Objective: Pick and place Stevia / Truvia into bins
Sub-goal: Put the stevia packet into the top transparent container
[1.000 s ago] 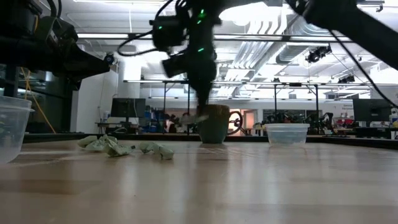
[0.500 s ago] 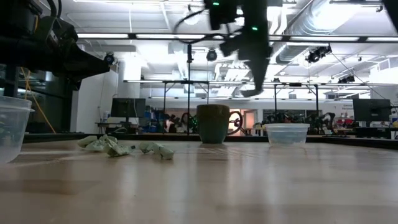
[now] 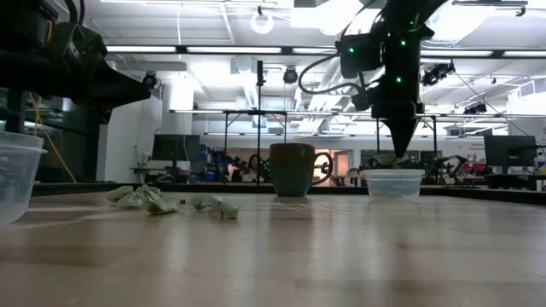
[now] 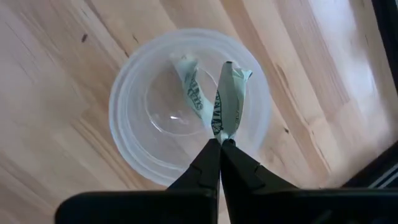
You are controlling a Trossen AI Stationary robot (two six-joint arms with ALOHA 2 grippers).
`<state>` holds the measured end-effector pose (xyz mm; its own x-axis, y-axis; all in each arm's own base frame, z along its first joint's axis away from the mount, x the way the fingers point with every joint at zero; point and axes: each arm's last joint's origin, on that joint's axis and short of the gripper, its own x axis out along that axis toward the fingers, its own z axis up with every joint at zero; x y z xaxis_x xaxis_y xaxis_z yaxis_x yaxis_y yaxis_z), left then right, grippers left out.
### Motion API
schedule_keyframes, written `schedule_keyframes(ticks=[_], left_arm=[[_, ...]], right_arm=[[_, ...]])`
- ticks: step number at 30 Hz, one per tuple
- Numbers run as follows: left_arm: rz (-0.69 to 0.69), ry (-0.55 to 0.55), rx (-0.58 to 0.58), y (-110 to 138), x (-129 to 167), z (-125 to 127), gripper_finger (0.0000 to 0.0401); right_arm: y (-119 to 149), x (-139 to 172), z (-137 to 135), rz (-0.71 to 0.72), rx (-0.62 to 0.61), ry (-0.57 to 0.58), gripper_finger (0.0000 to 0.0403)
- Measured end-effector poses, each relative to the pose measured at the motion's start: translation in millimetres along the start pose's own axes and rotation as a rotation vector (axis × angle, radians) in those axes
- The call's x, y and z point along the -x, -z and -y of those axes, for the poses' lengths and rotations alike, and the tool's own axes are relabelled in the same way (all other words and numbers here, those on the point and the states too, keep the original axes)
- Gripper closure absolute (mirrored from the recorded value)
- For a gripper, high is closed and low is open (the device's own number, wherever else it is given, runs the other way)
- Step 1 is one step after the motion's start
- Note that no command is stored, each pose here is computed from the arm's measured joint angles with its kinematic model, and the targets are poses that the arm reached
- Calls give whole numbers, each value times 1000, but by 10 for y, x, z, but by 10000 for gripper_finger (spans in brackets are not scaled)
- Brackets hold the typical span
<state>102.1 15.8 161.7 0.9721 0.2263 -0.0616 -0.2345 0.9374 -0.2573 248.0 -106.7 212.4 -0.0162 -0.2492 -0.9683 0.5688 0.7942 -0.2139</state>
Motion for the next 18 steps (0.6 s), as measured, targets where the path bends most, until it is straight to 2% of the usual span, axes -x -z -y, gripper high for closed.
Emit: schedule_keyframes(ticks=[4,10,15,18], left_arm=[[0,0,0,0,0,0,302],[0,0,0,0,0,0,302],[0,0,0,0,0,0,302],[0,0,0,0,0,0,302]], right_arm=[[-9,-41,-15,21,36,-26,370],[-92,-33,-59,102,69,-105,287],[-289,68,-275,350,234,-349,239],[-368,167,-437,506,353,-432,230]])
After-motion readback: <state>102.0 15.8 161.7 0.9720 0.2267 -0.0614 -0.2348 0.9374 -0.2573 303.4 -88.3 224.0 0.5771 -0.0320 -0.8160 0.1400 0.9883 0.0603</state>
